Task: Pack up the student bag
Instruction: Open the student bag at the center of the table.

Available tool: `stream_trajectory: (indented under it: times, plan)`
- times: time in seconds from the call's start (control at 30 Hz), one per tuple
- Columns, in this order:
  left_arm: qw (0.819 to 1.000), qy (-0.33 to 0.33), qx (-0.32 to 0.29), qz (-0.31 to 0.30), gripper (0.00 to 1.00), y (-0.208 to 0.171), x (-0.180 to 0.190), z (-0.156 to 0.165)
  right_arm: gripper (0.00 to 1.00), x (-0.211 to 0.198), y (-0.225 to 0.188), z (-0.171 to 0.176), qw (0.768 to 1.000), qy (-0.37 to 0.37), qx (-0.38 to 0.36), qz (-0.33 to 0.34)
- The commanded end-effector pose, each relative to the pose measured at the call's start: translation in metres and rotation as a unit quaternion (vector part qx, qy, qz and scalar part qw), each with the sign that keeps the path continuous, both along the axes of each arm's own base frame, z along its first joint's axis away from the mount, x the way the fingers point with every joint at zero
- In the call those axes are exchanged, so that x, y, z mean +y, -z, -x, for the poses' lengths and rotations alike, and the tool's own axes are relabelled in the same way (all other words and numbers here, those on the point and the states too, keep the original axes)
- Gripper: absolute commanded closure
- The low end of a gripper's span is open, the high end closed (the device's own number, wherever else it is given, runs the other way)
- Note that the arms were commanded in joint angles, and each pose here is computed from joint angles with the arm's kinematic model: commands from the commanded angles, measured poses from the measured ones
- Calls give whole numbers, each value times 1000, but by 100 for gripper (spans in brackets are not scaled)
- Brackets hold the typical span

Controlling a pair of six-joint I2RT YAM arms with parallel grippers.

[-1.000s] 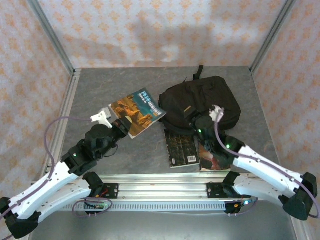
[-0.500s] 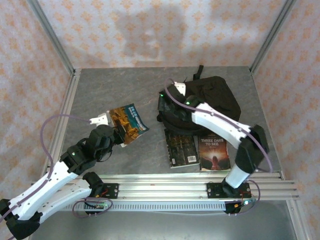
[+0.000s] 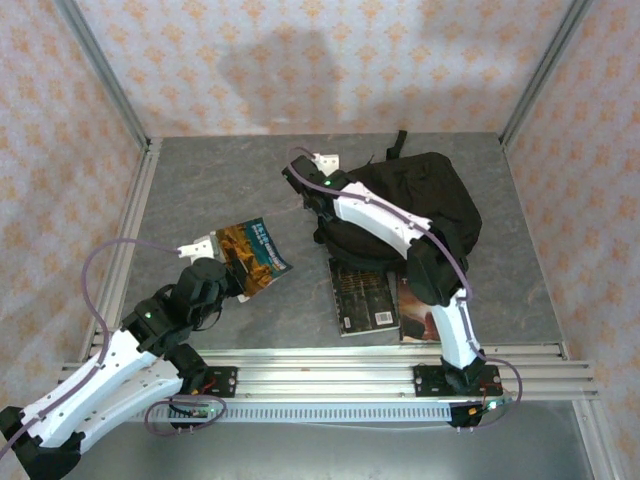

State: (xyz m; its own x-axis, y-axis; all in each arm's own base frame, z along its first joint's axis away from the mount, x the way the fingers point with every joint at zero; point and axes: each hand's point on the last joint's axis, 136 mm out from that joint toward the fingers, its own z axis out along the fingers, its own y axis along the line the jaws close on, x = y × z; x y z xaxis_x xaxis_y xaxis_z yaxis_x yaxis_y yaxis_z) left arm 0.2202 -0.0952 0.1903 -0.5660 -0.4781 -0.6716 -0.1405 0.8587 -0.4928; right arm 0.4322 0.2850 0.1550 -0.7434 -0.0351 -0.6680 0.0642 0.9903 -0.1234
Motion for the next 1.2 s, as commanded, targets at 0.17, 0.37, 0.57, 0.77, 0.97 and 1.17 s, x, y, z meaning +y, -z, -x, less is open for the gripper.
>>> stream_trajectory:
  times: [0.17,0.37,0.57,0.77,0.97,1.17]
  plan:
    - [999,-7,-30,12,100,-15,-1,-11,69,-30,2,-10,996,18,-7,82]
    - [999,-6,-36,17,100,-22,-3,-13,100,-42,-12,-10,997,18,-21,73]
    - [997,42,-57,43,100,-46,-26,-19,100,-50,-35,-6,1000,3,-26,18]
    - [986,114,-98,74,100,-87,-57,-24,100,-47,-73,10,997,-53,-25,-42]
    - [981,116,-145,61,100,-122,-51,-24,100,-52,-109,36,993,-93,-32,-72]
    - [978,102,-166,76,100,-128,-56,-36,100,-46,-133,58,982,-144,-31,-122]
